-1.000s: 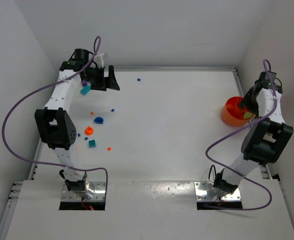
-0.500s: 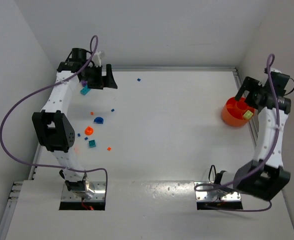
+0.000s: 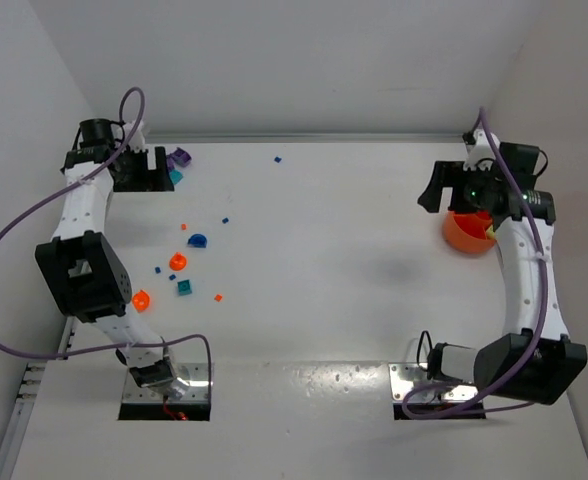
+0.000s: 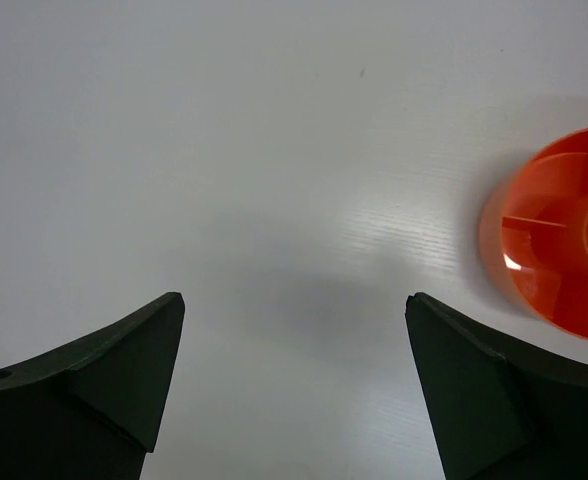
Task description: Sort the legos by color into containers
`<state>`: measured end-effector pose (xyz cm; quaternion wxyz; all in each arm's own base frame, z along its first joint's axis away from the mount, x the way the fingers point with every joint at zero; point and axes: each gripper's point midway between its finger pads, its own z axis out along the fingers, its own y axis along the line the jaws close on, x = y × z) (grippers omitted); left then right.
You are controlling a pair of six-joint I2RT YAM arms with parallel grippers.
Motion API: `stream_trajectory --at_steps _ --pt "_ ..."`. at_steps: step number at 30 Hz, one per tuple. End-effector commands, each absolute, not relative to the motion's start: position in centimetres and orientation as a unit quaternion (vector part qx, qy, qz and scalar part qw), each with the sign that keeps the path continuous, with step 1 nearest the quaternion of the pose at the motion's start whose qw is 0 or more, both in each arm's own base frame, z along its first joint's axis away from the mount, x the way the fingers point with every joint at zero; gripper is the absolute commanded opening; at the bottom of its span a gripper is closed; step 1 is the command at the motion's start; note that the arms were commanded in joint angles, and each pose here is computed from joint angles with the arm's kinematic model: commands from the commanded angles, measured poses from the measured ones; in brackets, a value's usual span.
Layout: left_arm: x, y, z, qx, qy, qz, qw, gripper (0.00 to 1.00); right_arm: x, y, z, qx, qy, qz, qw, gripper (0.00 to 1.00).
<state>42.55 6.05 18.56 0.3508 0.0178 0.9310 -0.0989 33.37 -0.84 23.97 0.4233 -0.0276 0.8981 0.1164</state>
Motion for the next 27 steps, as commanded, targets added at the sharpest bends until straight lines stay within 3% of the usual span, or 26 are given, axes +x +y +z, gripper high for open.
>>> stream_trajectory --at_steps 1,9,10,17,23,27 --pt "44.8 8.7 20.7 0.065 0.915 -0.017 0.397 0.91 34.2 0.4 24.1 -0.043 0.891 0.145 0.428 0.91" --pt "50.4 10.5 14.2 0.09 0.925 -0.026 0.367 0.66 34.8 0.5 21.8 -0.05 0.907 0.151 0.389 0.91" --pt "51.0 10.7 11.9 0.087 0.932 -0.033 0.35 0.66 34.9 0.7 22.2 -0.054 0.904 0.157 0.393 0.91" --pt "55.2 11.7 10.7 0.092 0.924 -0.031 0.371 0.71 35.9 0.4 21.3 -0.05 0.911 0.164 0.374 0.93" --pt "56.7 12.1 7.8 0.094 0.929 -0.02 0.357 0.8 36.2 0.0 20.3 -0.048 0.918 0.157 0.36 0.93" --pt "57.4 12.1 6.6 0.11 0.93 -0.008 0.351 0.8 36.5 -0.1 20.0 -0.046 0.92 0.159 0.355 0.93"
